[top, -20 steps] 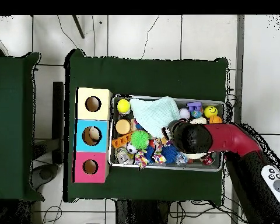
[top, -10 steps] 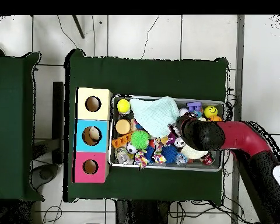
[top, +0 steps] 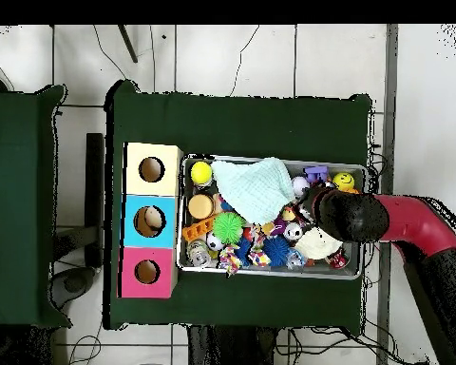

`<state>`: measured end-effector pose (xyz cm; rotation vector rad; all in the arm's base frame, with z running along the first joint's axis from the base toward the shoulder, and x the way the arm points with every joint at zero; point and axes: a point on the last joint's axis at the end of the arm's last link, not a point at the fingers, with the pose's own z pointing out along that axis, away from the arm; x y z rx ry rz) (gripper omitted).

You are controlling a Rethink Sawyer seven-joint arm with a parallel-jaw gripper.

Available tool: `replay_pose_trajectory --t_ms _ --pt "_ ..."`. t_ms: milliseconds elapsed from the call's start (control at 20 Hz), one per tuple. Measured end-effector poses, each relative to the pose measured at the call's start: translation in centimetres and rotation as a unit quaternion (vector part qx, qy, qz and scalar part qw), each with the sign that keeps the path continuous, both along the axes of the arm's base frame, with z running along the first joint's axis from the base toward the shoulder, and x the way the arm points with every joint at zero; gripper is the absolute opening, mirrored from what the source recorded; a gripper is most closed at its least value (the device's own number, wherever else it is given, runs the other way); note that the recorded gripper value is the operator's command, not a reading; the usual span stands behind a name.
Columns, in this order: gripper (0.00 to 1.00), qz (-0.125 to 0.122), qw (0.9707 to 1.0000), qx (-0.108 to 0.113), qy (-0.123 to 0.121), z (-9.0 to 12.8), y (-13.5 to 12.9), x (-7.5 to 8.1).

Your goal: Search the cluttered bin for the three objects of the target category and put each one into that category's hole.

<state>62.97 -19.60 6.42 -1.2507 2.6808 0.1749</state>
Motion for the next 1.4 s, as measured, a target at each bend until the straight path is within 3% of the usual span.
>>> replay_pose_trajectory --t_ms 250,550,850,1000,1300,1400 --pt "1.0 0.032 0.9994 0.004 -0.012 -1.0 -1.0 0.3" --pt "1.0 0.085 0.9957 0.021 -0.028 -3.3 -1.2 -0.1" --pt "1.0 0.136 0.9896 0.028 -0.039 -4.9 -1.1 -0.8" --pt "1.0 0.168 0.9845 0.025 -0.044 -5.6 -0.8 -1.1" --pt "1.0 0.199 0.9787 0.013 -0.05 -5.8 -0.8 -0.9" --pt "1.0 0.202 0.978 0.011 -0.05 -5.9 -0.8 -0.8"
